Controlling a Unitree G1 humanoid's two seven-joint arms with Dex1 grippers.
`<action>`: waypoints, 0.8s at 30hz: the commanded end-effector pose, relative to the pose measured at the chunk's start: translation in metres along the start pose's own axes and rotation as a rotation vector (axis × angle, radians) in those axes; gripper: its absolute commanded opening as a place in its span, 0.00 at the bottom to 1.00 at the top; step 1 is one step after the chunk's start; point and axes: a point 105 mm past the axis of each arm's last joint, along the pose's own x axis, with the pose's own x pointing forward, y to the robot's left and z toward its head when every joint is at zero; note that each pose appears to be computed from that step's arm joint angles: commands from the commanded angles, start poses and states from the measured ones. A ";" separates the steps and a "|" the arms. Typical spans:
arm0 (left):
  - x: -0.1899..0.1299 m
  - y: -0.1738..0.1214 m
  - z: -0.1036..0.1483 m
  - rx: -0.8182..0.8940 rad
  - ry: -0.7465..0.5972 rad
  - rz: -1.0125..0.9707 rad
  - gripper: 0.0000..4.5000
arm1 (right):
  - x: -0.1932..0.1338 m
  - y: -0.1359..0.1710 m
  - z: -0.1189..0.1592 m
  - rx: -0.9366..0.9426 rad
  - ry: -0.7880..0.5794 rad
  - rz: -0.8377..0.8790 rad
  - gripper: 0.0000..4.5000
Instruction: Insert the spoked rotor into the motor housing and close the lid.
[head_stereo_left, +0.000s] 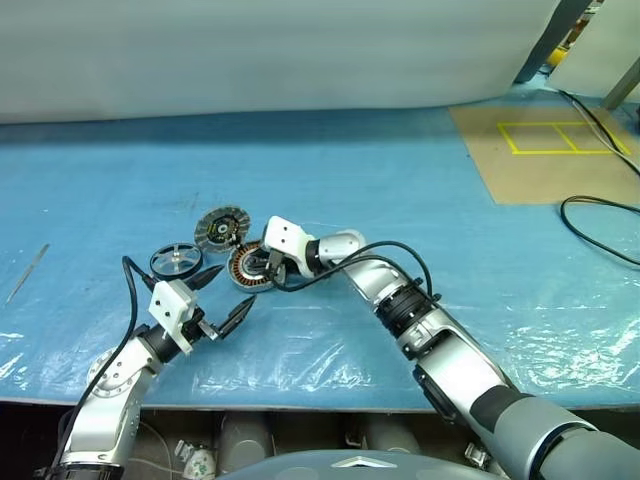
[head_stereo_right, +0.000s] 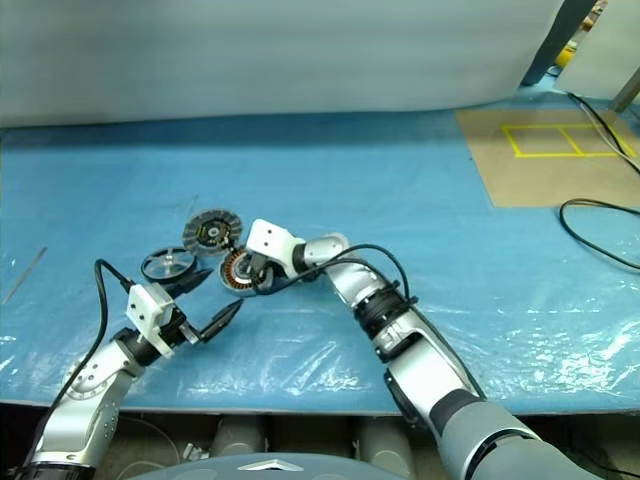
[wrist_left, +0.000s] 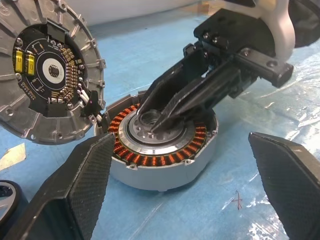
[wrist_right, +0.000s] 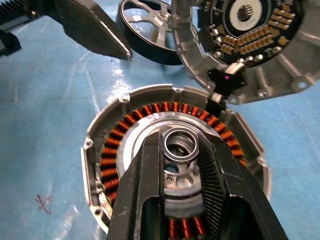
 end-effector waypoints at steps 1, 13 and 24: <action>0.003 0.001 0.007 0.024 -0.028 -0.002 1.00 | -0.001 0.000 -0.007 0.016 0.039 0.007 0.13; 0.004 0.002 0.006 0.026 -0.028 -0.002 1.00 | 0.003 0.011 -0.004 0.059 0.019 0.046 0.13; 0.006 0.001 0.006 0.025 -0.032 -0.008 1.00 | 0.001 0.008 -0.008 0.055 0.031 0.030 0.13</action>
